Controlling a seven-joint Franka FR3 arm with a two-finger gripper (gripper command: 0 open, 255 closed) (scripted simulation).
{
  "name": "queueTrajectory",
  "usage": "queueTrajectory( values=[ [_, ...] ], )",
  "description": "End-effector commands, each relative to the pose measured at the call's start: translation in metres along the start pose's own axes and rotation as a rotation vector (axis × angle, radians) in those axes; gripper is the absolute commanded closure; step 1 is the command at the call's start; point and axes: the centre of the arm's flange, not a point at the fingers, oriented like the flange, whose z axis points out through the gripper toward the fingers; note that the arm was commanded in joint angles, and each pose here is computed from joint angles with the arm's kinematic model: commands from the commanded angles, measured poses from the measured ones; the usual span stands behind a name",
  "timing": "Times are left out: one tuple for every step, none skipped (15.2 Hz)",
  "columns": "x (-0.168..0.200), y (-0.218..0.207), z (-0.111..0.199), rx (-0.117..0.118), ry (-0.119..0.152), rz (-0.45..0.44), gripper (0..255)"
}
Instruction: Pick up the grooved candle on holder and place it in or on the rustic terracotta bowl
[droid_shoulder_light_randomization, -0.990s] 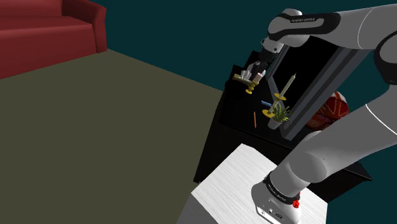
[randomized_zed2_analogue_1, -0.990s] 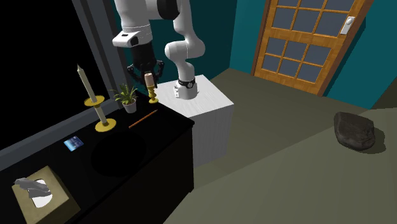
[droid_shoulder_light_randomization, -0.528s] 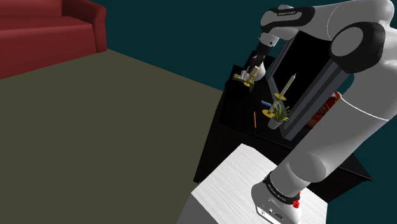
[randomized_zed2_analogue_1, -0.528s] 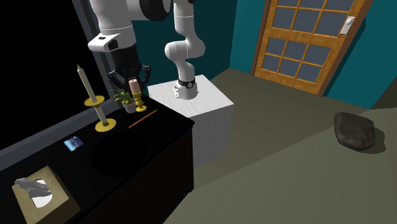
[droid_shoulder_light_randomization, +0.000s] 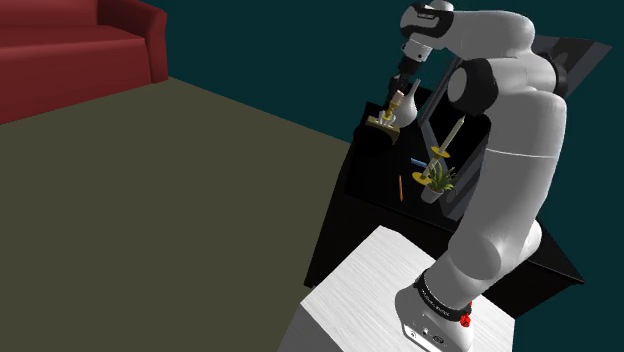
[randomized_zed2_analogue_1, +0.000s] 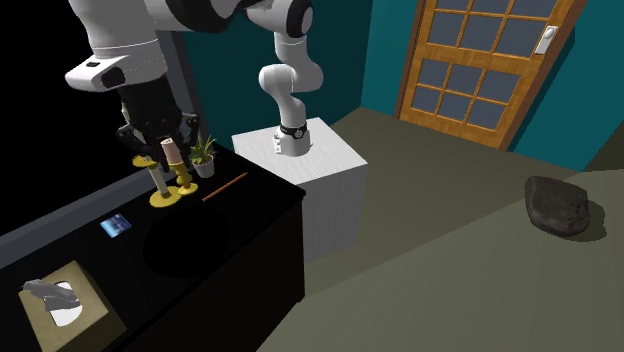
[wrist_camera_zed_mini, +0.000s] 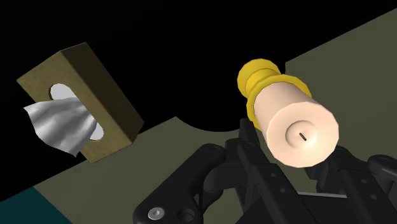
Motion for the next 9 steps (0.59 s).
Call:
queueTrajectory(
  values=[
    [0.021,0.019,0.001,0.003,0.0,-0.004,255],
    [0.03,0.029,0.0,0.003,0.0,-0.004,255],
    [0.034,0.033,-0.001,0.003,0.0,-0.004,255],
    [0.034,0.033,0.004,0.003,0.0,-0.004,255],
    [0.033,0.033,0.01,0.003,0.0,-0.004,255],
    [0.033,0.033,0.015,0.003,0.0,-0.004,255],
    [0.033,0.033,0.02,0.003,0.0,-0.004,255],
    [0.033,0.033,0.025,0.003,0.0,-0.004,255],
    [0.032,0.034,0.031,0.003,0.0,-0.004,255]
  ],
)
